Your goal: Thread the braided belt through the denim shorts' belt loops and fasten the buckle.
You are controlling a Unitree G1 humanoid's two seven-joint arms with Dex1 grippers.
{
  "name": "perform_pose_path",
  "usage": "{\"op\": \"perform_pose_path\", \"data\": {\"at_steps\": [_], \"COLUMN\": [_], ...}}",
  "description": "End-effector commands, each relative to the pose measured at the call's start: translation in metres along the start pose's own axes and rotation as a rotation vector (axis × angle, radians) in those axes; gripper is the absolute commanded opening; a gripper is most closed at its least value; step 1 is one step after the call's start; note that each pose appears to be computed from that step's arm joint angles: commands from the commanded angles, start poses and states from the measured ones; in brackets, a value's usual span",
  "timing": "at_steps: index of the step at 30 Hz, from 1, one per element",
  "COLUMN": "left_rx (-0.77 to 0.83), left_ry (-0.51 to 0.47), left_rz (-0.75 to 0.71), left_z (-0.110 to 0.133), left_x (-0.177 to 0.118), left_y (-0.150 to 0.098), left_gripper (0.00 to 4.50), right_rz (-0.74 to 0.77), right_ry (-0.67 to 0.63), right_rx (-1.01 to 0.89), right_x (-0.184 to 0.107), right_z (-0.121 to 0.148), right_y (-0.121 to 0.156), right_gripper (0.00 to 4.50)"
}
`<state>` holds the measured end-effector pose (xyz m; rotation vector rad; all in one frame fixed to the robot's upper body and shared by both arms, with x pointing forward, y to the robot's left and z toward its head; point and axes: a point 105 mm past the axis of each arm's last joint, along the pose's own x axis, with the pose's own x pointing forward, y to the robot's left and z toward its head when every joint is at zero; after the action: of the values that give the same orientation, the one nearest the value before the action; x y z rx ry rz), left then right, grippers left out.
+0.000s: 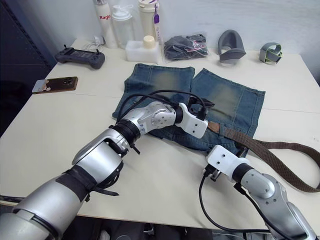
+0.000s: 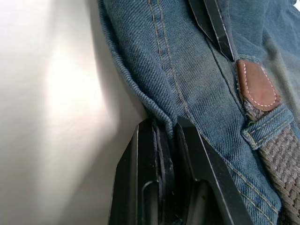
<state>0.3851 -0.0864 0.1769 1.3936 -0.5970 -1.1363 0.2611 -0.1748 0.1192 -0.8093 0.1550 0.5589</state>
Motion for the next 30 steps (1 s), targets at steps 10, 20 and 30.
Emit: {"op": "perform_pose_path", "data": {"at_steps": [10,20,30], "left_rx": [0.207,0.241,0.278], "left_ry": [-0.017,-0.059,-0.073], "left_rz": [0.036,0.053,0.101], "left_z": [0.025,0.028,0.016], "left_x": [0.026,0.025,0.008], "left_y": [-0.008,-0.019,-0.006], "left_gripper": [4.24,0.74,0.04], "right_rz": [-0.049,-0.038,-0.021], "right_ry": [-0.017,-0.001,0.01], "right_rx": [0.003,0.012,0.023], "right_x": [-0.006,-0.003,0.003], "right_z": [0.013,0.01,0.005], "right_y": [-0.007,-0.006,-0.006], "right_gripper": [0.02,0.0,0.0]}}
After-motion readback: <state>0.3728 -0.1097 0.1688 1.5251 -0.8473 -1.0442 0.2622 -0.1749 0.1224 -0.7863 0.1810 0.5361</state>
